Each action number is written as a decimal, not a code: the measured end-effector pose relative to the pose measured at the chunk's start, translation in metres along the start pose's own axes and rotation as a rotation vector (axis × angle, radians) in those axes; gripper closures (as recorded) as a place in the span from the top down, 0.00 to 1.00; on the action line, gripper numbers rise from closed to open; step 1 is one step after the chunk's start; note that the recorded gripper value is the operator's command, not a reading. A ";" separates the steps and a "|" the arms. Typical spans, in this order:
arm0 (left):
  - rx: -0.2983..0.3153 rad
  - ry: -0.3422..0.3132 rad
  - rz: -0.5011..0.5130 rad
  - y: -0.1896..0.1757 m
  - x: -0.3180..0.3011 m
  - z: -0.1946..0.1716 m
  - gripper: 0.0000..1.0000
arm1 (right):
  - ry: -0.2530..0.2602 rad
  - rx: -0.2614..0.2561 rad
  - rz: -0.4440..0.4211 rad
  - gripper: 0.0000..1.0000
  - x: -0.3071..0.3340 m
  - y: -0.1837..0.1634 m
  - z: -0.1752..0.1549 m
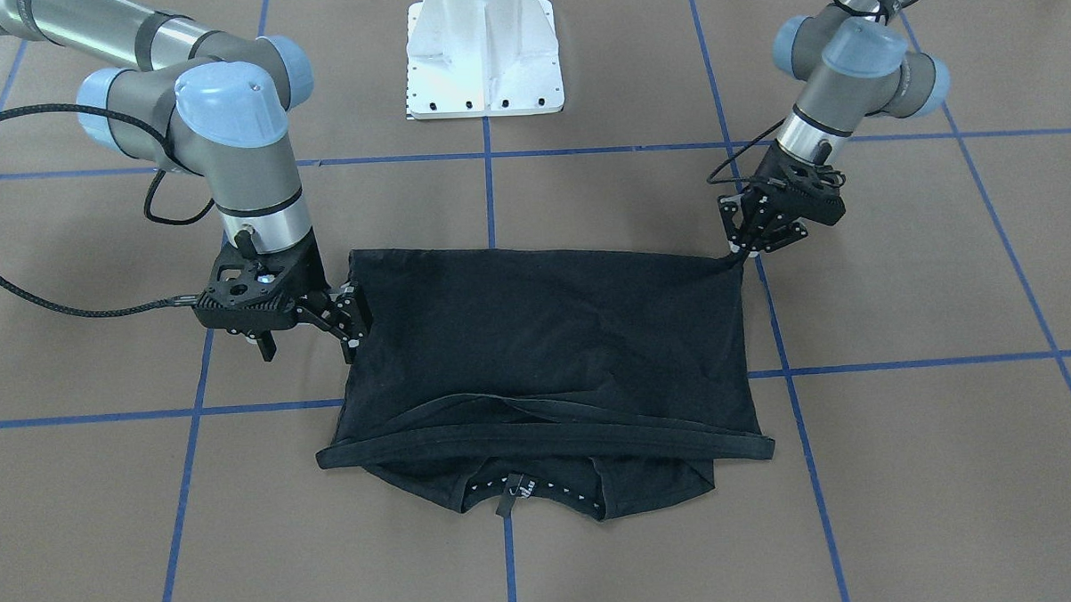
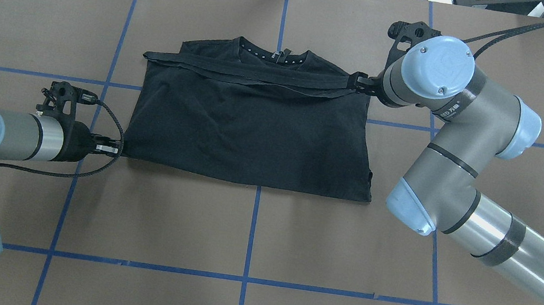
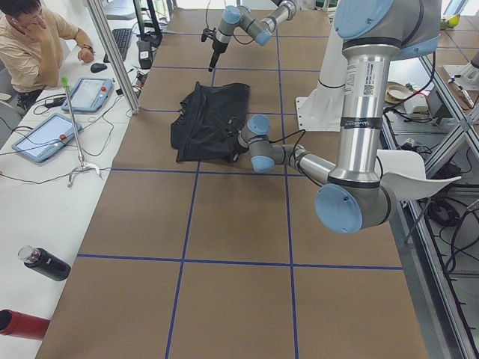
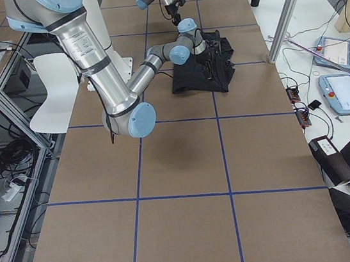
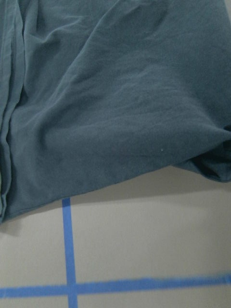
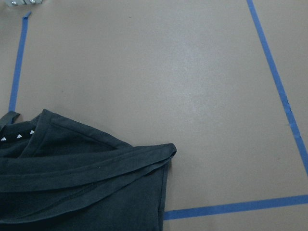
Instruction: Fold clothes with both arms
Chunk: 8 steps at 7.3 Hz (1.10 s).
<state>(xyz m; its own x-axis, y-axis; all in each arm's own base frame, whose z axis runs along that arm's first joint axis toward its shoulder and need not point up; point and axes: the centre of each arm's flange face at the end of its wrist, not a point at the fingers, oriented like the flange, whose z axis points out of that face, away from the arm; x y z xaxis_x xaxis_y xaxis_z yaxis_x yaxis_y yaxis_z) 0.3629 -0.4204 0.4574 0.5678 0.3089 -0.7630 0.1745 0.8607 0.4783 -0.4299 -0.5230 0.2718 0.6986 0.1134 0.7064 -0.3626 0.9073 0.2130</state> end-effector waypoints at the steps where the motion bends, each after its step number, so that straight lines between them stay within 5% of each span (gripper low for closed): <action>1: 0.032 -0.063 0.045 -0.029 -0.034 0.010 0.00 | -0.007 -0.003 -0.002 1.00 -0.004 0.004 -0.001; 4: 0.104 -0.248 0.120 -0.185 -0.109 0.073 0.00 | -0.022 -0.009 0.013 1.00 -0.013 0.012 -0.005; 5: 0.106 -0.283 0.120 -0.224 -0.116 0.089 0.79 | -0.027 -0.010 0.015 1.00 -0.015 0.013 -0.006; 6: 0.111 -0.299 0.126 -0.245 -0.122 0.095 1.00 | -0.031 -0.010 0.013 1.00 -0.017 0.015 -0.008; 8: 0.139 -0.286 0.195 -0.258 -0.149 0.075 1.00 | -0.040 -0.019 0.005 1.00 -0.027 0.022 -0.008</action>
<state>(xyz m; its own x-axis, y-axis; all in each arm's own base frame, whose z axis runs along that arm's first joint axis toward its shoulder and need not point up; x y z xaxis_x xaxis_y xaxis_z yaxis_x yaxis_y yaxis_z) 0.2936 -0.7189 0.4797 0.7994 0.3195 -0.5088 0.1373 0.7273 0.6724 -0.4517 -0.5030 0.2525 0.6715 0.1016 0.7340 -0.3536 0.9145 0.1968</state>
